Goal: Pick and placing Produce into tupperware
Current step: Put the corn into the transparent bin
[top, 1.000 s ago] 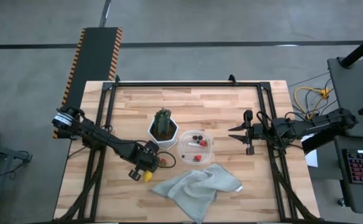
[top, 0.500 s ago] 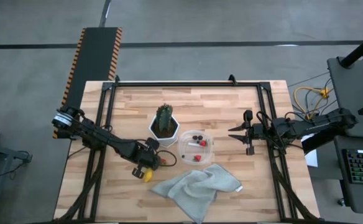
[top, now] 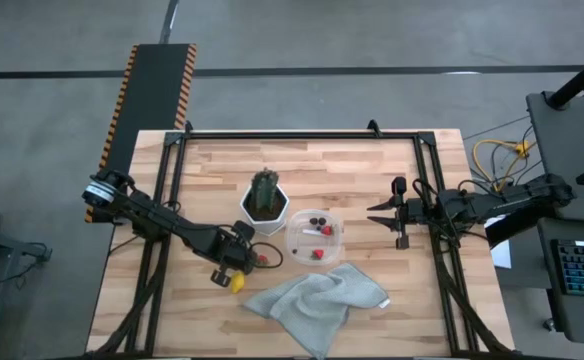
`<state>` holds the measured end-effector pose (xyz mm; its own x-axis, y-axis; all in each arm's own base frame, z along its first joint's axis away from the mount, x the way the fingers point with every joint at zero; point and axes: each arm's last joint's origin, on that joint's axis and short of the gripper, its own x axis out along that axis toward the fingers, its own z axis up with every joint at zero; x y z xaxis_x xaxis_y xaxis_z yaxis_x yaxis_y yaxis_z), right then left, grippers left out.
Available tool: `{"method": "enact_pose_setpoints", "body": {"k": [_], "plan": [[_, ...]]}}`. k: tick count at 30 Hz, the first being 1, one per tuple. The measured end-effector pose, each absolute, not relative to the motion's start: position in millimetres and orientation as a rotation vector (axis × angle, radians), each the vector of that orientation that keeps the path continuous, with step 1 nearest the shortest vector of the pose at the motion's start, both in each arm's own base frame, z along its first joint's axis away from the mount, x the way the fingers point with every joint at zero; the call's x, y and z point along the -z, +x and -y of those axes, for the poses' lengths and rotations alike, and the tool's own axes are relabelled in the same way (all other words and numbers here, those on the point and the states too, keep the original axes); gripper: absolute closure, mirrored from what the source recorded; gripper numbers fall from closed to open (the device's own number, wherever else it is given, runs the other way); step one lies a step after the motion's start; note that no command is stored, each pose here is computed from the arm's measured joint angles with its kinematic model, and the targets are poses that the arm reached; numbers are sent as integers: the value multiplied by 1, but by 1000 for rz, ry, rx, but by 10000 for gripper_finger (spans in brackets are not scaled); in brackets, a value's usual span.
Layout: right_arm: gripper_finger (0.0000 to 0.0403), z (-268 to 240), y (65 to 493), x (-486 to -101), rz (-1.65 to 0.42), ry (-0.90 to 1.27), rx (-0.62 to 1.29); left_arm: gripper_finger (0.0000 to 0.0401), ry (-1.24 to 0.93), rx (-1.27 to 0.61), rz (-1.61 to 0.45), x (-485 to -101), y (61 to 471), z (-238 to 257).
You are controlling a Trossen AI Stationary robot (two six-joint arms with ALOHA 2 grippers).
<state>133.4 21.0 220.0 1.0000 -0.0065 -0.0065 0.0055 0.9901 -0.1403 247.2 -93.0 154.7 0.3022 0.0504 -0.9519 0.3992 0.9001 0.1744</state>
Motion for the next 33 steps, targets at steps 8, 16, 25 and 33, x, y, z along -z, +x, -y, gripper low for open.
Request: {"method": "enact_pose_setpoints", "body": {"k": [8,16,25,33], "plan": [[321,-21,133,-220,-7,-142,6,401,431,246,-1280,-161,244,101],[314,-21,133,-220,-7,-144,6,401,441,217,-1254,-179,250,110],[323,-21,133,-220,-7,-144,6,401,487,138,-1168,-210,256,129],[313,-21,133,-220,-7,-141,6,401,512,68,-892,-241,281,143]]}}
